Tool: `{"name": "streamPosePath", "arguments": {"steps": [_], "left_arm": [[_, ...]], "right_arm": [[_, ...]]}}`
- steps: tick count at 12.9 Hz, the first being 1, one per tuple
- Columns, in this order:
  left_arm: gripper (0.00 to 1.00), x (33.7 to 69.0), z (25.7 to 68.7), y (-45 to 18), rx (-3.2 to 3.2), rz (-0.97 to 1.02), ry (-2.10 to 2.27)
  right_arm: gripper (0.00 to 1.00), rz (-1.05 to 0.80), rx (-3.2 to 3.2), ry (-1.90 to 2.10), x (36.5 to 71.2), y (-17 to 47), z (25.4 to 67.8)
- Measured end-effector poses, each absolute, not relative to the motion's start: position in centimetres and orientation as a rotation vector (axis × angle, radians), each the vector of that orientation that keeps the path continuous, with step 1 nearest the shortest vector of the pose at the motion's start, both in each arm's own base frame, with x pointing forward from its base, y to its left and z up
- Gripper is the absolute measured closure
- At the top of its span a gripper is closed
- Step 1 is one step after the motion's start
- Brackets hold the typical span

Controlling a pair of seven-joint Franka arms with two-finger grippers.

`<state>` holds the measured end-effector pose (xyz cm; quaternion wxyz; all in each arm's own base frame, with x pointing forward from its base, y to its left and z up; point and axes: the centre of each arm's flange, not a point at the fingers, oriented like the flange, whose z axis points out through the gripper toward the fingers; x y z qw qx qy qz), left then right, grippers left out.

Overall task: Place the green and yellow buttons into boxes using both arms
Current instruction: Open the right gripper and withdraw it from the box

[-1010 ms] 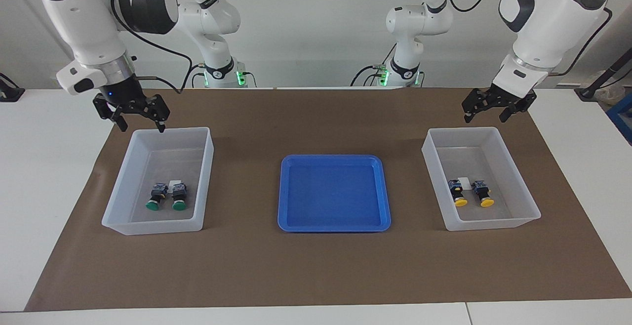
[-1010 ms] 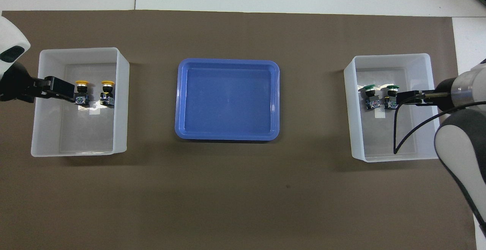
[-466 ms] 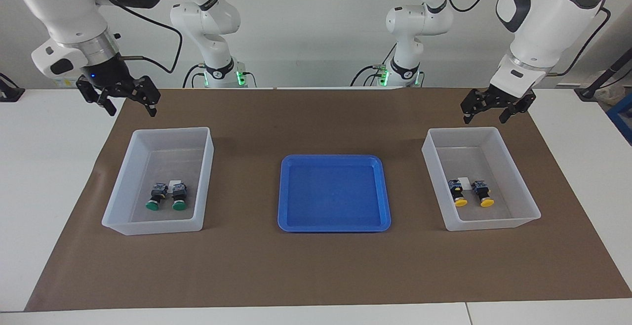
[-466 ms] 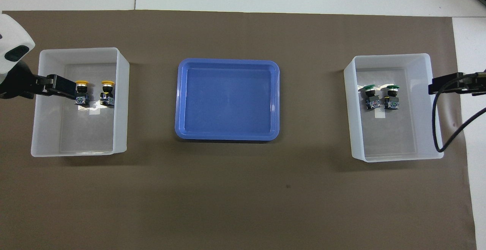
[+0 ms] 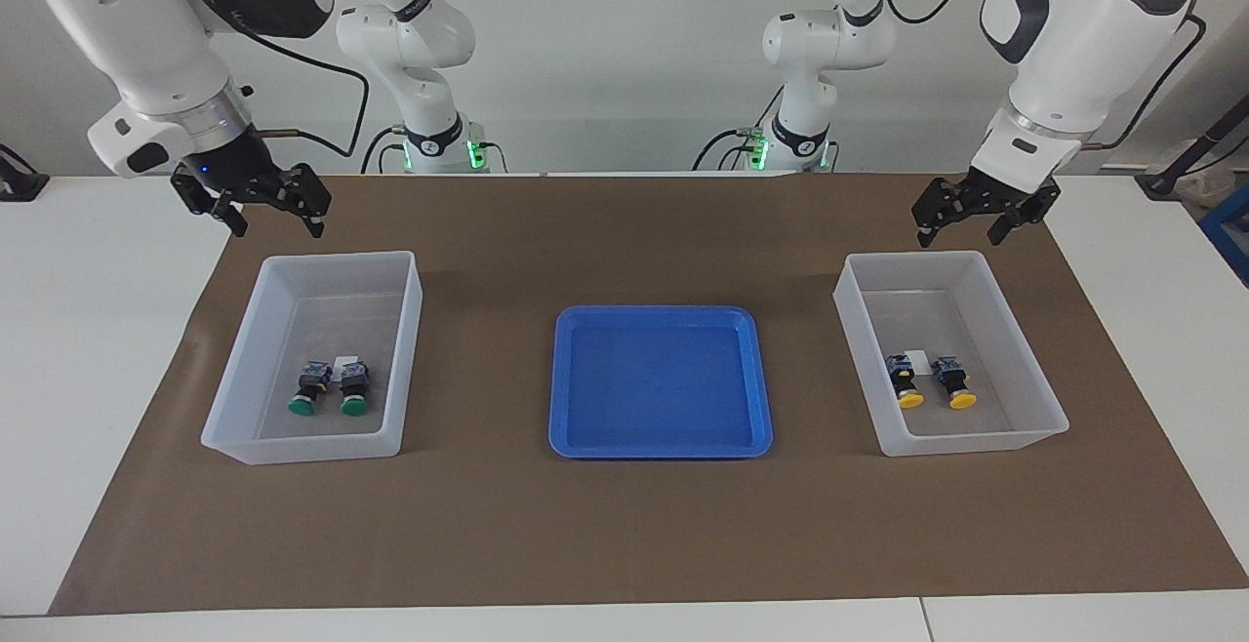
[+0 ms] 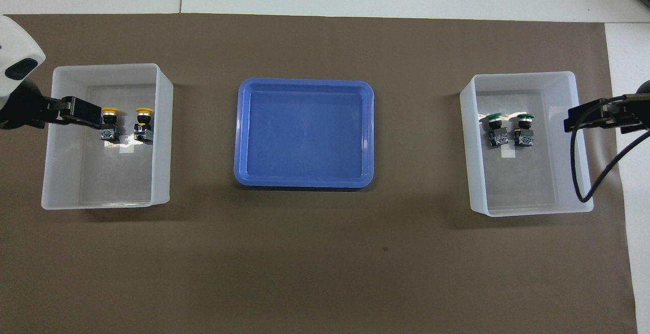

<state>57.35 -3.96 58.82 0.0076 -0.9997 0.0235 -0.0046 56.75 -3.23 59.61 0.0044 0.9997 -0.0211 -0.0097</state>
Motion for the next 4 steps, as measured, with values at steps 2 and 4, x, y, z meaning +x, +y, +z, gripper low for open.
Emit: {"name": "streamPosePath", "arguments": {"steps": [2, 4], "left_arm": [[0.00, 57.36, 58.83, -3.95, -3.126, -0.015, 0.047], [0.00, 57.37, 58.81, -3.95, -3.127, -0.016, 0.001]], "right_arm": [[0.00, -0.034, 3.132, -0.064, 56.71, -3.15, 59.50], [0.00, -0.036, 3.132, -0.061, 56.70, -3.03, 59.45]]}}
